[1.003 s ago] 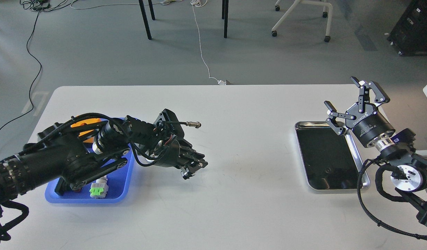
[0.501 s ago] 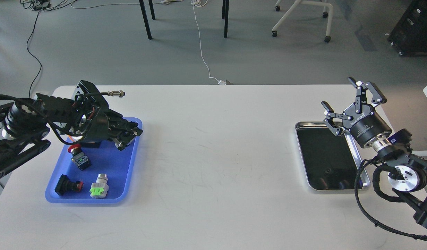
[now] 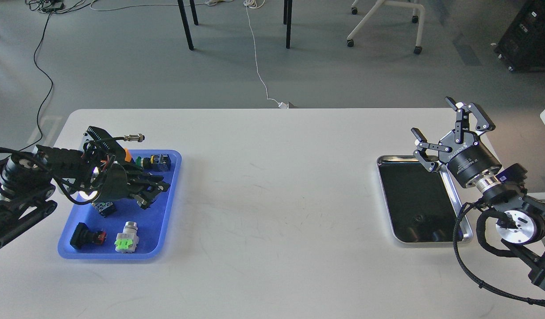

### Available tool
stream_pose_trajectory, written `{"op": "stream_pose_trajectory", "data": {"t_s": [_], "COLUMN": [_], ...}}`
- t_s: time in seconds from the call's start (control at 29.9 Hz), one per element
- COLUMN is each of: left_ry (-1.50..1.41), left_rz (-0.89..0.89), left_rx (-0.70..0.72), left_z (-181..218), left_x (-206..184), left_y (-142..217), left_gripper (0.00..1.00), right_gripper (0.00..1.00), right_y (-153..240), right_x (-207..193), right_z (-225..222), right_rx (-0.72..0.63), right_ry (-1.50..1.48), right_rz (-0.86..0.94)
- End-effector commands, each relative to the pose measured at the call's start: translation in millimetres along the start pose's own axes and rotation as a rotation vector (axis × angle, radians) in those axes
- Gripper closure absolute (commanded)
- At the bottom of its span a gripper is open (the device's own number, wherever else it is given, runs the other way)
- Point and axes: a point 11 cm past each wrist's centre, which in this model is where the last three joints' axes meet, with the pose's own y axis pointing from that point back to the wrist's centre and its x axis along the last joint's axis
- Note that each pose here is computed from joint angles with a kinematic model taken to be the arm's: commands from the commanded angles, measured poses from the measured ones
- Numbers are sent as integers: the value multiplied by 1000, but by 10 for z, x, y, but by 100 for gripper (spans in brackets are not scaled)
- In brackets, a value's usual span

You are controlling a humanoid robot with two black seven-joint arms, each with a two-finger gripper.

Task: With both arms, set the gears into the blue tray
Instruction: 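Carry the black part into the blue tray and release it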

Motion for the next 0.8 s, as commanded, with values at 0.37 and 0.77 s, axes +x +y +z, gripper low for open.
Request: {"op": "stream_pose_trajectory", "data": {"t_s": [0.37, 0.77], "left_ry": [32, 39], "left_rz": [-22, -24], "left_rx": [39, 46], "left_z": [-141, -164], "left_x": [-115, -137], "left_y": [19, 20], "left_gripper": [79, 43], "right_gripper": [4, 4], "right_y": [3, 21], "right_x": [1, 19], "right_z": [9, -1], "right_rx": [-2, -3], "right_ry": [0, 4], "right_rz": [1, 5]}}
